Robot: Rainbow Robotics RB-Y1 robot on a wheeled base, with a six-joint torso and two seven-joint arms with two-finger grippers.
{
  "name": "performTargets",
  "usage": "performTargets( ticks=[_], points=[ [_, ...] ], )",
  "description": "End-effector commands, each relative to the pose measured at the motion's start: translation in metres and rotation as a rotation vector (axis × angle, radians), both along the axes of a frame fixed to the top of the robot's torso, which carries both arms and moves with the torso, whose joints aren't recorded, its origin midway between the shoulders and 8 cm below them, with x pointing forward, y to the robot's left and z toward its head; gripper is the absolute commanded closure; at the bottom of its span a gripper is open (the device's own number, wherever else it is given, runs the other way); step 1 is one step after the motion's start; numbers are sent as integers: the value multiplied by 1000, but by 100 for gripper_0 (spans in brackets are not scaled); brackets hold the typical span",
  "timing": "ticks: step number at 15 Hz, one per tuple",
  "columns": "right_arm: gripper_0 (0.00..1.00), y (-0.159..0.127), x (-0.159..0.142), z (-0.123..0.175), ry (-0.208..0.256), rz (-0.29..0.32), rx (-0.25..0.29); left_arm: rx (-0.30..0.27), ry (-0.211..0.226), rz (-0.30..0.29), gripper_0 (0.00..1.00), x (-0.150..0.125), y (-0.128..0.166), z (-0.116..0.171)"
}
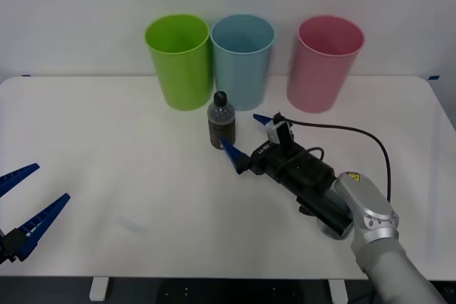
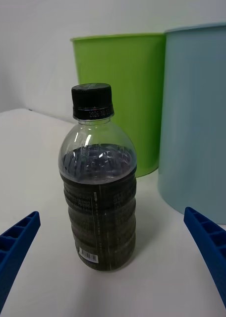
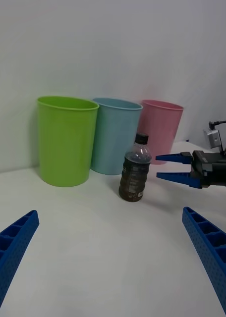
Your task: Grasp the object on the table and drop it into the matching bin: aluminum can to the light blue bin, PET bottle to the pink bin.
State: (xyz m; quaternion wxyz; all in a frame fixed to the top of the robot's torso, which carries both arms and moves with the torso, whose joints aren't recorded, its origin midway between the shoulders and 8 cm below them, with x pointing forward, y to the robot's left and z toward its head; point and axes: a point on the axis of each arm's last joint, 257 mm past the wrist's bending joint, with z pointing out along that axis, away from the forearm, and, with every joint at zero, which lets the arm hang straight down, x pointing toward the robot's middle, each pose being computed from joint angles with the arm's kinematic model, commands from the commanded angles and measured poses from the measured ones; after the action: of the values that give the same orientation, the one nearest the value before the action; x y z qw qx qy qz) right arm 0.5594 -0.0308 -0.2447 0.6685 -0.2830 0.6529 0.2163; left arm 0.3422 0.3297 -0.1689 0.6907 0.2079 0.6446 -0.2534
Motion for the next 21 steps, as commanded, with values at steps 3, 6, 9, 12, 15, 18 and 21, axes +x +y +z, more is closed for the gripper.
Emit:
performTargets(
  ticks=[3, 6, 9, 12, 15, 18, 21],
  points=[
    [0, 19, 17, -6, 16, -22, -31, 0, 0, 0, 0, 0, 0, 0],
    [0, 32, 26, -8, 26, -30, -51, 0, 0, 0, 0, 0, 0, 0],
    [0, 41, 33, -11, 33, -29, -72, 0, 0, 0, 0, 0, 0, 0],
    [0, 50, 37, -12, 38, -34, -89, 0, 0, 0, 0, 0, 0, 0],
    [0, 60, 41, -14, 46, -32, -107, 0, 0, 0, 0, 0, 0, 0],
    [0, 65, 42, -13, 46, -34, -111, 0, 0, 0, 0, 0, 0, 0],
    [100, 64, 42, -14, 42, -36, -119, 0, 0, 0, 0, 0, 0, 0]
  ],
)
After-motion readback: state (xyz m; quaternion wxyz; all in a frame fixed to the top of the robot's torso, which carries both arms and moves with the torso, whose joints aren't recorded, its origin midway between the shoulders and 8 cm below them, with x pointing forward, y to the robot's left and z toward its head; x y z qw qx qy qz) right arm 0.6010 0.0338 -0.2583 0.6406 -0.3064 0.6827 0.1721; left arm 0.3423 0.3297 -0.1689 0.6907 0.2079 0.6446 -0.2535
